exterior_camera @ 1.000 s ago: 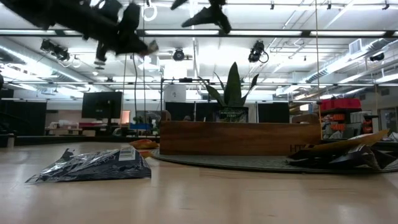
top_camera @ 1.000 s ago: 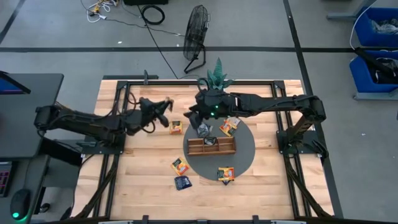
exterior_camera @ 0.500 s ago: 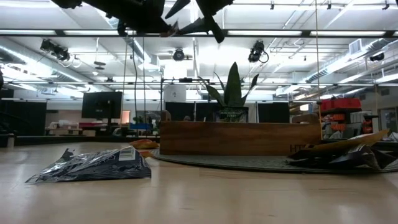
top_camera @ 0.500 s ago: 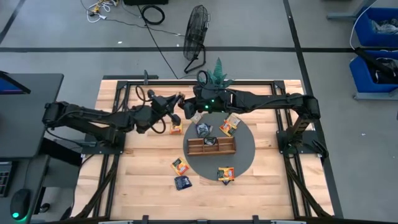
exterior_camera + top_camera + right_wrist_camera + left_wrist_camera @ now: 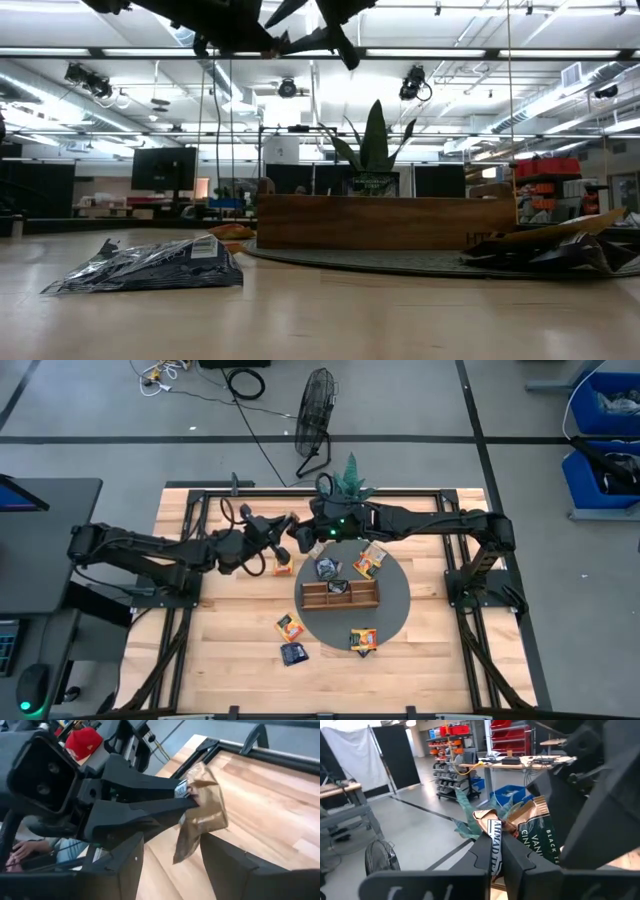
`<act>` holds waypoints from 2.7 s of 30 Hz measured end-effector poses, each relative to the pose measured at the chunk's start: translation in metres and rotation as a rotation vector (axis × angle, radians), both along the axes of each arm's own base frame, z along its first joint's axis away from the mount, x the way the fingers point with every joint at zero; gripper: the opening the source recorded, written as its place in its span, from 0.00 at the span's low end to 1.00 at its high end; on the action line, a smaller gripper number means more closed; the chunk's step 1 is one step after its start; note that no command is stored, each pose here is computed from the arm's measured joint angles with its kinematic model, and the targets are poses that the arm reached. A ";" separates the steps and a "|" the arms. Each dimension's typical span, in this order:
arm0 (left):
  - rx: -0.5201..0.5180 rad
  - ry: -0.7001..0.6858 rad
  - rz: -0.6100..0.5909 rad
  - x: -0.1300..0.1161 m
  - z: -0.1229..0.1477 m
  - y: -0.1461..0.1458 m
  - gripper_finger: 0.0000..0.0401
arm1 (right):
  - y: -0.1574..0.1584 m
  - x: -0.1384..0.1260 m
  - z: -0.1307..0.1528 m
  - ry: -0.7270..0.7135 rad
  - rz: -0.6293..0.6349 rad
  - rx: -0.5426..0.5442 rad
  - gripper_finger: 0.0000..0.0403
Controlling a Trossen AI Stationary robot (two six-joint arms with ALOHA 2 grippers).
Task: Pick & Place Tea
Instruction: Put the brown tea bag into the left section of the wooden organizer
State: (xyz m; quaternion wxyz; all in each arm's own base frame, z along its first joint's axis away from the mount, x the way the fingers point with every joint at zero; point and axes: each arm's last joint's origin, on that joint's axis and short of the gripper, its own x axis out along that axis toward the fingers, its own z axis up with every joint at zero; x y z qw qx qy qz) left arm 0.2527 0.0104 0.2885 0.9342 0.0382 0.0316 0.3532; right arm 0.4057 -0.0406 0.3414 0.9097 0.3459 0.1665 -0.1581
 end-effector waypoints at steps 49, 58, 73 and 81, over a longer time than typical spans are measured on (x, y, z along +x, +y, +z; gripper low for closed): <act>-0.241 0.258 -0.580 0.013 0.057 0.007 0.45 | -0.007 -0.053 0.003 0.495 0.589 -0.240 0.00; -0.299 0.340 -0.650 0.059 0.045 0.010 0.63 | 0.006 -0.045 0.004 0.441 0.618 -0.273 0.00; -0.372 0.435 -0.651 0.064 0.029 0.008 0.43 | 0.018 -0.049 0.000 0.501 0.676 -0.293 0.00; -0.371 0.435 -0.651 0.062 0.030 0.008 0.20 | 0.019 -0.047 0.002 0.490 0.664 -0.309 0.00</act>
